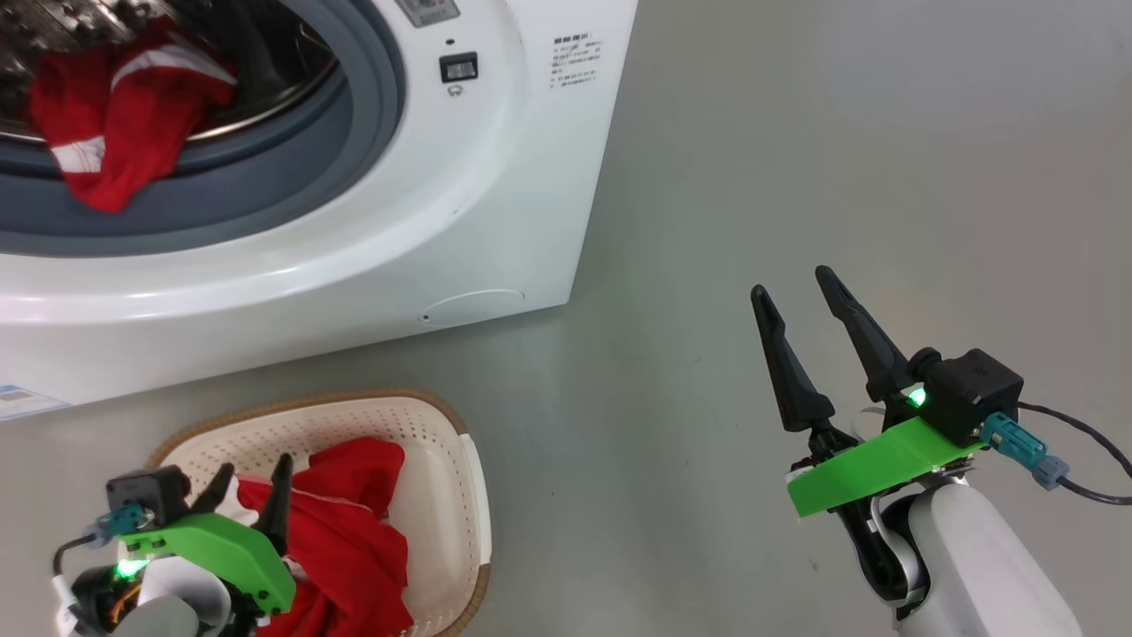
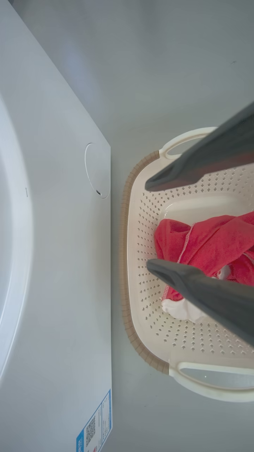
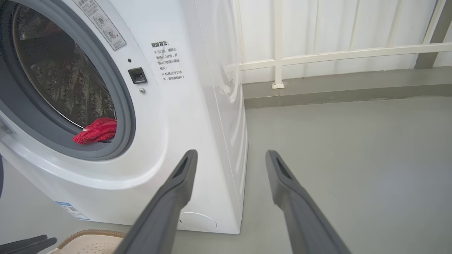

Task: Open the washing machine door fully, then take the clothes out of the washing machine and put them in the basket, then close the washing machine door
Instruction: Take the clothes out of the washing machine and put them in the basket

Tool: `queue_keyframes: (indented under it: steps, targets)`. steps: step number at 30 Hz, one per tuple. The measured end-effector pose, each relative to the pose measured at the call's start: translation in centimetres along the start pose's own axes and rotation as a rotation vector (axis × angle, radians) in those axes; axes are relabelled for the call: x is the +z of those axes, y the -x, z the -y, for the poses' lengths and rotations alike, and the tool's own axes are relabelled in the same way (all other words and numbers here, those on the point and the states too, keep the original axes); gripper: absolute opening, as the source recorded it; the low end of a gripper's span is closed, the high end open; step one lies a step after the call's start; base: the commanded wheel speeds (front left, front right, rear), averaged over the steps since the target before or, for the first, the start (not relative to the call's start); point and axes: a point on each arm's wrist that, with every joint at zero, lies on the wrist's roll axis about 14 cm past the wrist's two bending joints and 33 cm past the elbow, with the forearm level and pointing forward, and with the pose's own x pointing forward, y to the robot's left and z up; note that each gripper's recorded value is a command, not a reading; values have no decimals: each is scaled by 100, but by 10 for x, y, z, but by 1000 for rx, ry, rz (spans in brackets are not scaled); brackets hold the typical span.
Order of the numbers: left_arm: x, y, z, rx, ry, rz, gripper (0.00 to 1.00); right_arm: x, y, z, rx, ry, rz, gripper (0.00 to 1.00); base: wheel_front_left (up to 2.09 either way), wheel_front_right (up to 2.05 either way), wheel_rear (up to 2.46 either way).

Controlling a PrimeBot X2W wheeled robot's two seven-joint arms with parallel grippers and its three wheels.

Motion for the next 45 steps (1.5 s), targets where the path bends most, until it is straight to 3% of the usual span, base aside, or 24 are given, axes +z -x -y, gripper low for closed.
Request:
queue_keyframes:
  steps: [15, 45]
  targets:
    - [94, 47, 14, -59, -64, 352, 100, 14, 13, -16, 33, -12, 33, 100, 0, 0, 0]
    - [165, 192, 26, 52, -115, 784, 100, 42, 42, -45, 107, -8, 106, 100, 0, 0, 0]
